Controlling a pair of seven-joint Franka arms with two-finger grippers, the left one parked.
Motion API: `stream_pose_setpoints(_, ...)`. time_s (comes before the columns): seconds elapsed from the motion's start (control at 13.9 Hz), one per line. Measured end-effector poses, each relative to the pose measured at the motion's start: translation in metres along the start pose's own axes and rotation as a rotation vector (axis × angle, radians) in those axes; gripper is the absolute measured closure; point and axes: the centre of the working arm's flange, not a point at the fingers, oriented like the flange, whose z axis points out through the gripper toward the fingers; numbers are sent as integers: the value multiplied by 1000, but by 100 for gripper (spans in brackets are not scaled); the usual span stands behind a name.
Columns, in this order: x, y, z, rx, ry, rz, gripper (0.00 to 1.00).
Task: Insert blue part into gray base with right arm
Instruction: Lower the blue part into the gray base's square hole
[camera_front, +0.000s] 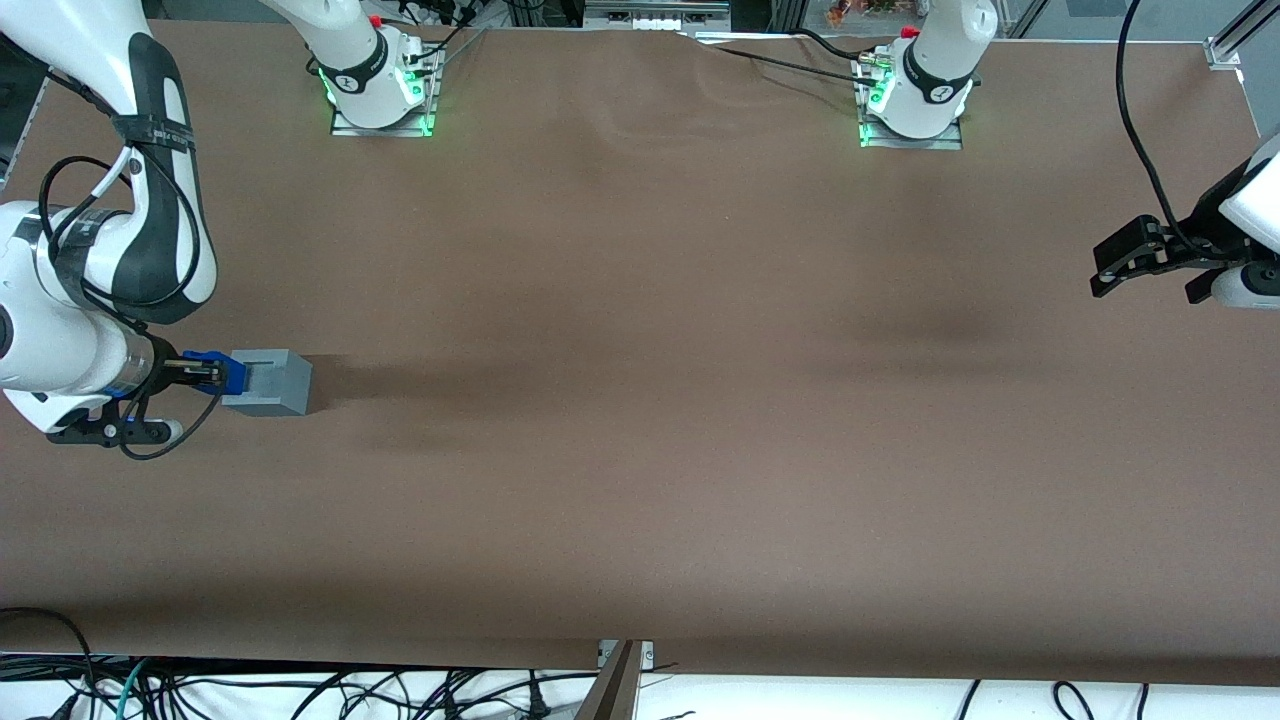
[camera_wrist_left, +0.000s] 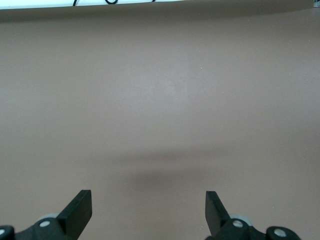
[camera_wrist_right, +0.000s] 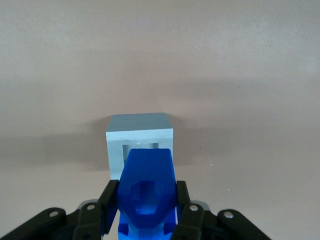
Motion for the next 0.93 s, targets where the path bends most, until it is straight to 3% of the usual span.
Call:
stream_pose_setpoints(0.43,-3,2,31,-1,-52,4,50)
stream_pose_setpoints(0.93,5,-5,47,12,-43,7,50)
